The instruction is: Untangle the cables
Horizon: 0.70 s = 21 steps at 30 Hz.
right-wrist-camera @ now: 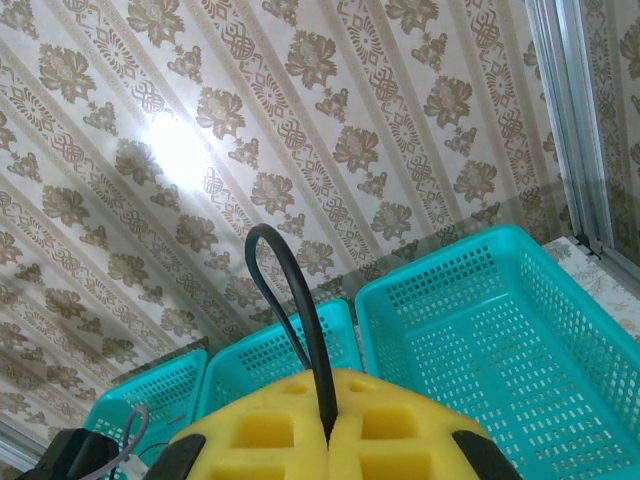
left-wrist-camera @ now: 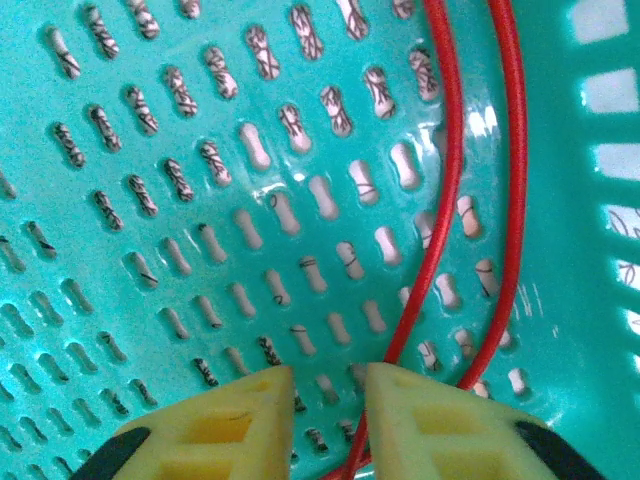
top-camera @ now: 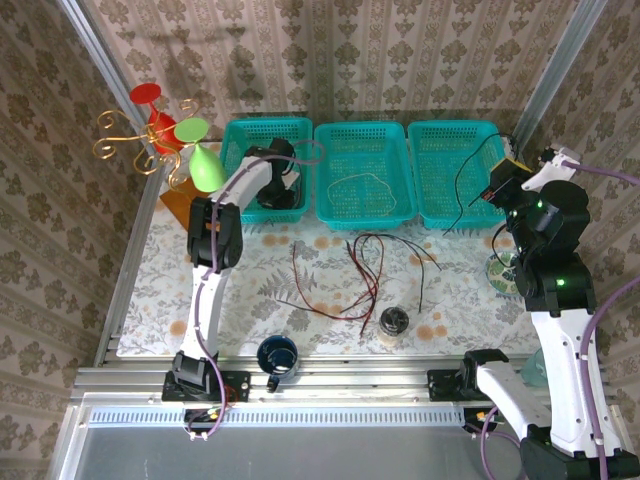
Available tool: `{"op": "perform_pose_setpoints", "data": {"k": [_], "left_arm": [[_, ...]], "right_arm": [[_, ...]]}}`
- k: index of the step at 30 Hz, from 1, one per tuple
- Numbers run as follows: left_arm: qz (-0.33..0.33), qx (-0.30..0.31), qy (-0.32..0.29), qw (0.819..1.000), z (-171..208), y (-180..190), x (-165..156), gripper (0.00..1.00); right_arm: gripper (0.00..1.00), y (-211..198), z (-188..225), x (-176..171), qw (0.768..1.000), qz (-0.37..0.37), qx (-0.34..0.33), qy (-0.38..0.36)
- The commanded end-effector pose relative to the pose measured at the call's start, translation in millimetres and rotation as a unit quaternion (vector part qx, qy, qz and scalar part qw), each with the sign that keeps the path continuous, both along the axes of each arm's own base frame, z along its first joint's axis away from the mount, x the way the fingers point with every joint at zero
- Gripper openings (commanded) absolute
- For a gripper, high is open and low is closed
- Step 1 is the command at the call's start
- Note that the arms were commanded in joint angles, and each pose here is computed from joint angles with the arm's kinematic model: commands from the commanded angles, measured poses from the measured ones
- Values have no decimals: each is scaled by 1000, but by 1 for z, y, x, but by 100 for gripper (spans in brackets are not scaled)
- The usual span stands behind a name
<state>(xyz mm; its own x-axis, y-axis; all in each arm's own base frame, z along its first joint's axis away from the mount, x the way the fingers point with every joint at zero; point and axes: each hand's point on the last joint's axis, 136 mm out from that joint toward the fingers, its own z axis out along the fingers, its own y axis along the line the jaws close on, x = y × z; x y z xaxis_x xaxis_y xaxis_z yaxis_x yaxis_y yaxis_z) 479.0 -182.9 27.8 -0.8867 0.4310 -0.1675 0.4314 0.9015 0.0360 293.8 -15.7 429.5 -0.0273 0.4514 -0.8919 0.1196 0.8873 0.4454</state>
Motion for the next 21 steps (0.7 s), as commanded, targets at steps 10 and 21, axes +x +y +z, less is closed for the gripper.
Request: {"op": "perform_pose_setpoints", "data": {"k": [10, 21], "left_arm": [[7, -17, -17, 1000, -1, 3, -4, 0], [-11, -71, -21, 997, 47, -18, -1, 26]], "right_arm": [[0, 1, 8, -6, 1000, 0, -6, -7], [0, 2, 7, -5, 1000, 1, -6, -5]]}}
